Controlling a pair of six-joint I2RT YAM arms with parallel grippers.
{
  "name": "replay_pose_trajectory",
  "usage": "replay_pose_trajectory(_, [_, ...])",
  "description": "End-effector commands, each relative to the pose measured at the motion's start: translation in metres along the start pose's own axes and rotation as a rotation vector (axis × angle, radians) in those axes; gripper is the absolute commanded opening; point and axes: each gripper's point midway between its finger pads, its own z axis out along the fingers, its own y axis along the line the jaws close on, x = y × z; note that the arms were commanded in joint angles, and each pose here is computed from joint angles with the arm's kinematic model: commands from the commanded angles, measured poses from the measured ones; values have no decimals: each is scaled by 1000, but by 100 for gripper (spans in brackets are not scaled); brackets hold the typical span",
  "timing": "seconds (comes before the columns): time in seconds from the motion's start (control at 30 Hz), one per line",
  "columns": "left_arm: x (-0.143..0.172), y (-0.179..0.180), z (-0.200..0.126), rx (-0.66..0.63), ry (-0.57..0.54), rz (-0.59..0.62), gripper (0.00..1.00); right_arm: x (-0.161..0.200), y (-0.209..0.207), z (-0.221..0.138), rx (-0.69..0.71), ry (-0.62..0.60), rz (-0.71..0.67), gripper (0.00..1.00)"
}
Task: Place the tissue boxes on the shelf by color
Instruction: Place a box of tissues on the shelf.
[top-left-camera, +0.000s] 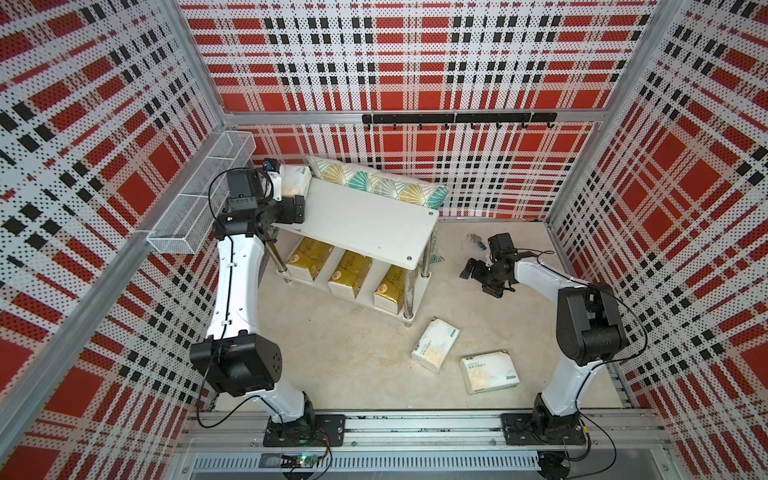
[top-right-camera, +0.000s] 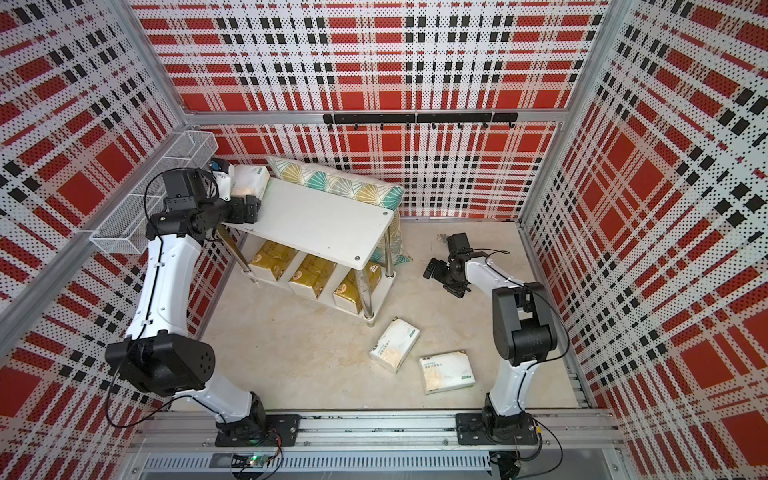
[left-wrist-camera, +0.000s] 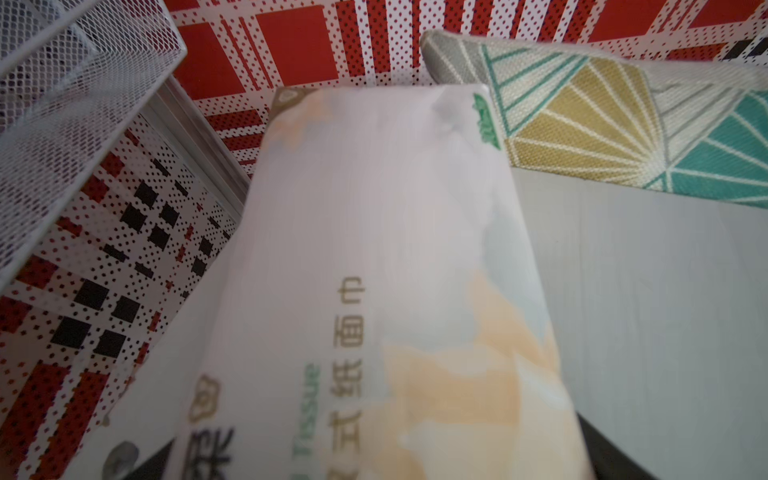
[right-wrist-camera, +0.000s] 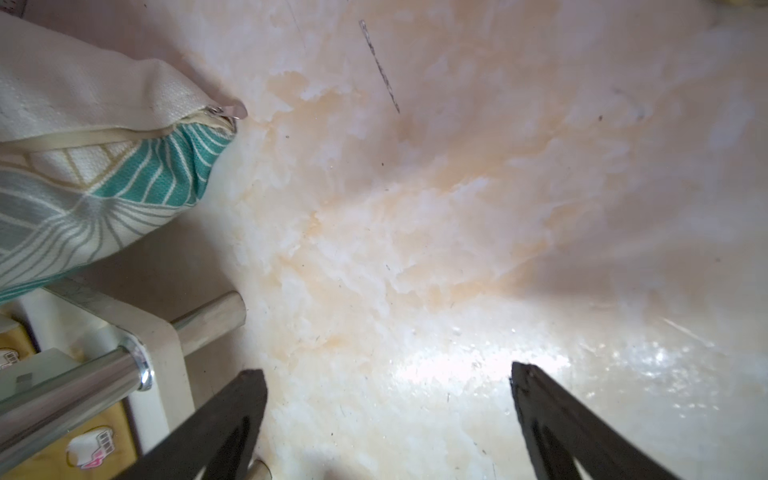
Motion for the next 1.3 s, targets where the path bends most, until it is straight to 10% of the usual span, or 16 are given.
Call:
replay_pose_trajectory(0.0, [-13, 3, -18, -33, -63, 11, 97, 1, 0, 4, 19, 7, -11, 100])
replay_pose_trajectory(0.77, [1, 7, -48, 223, -237, 44, 89, 8, 6, 7, 36, 20, -32, 100])
replay_pose_trajectory(1.27, [8, 7, -31, 174, -170, 38, 95, 9, 7, 10, 39, 24, -32, 100])
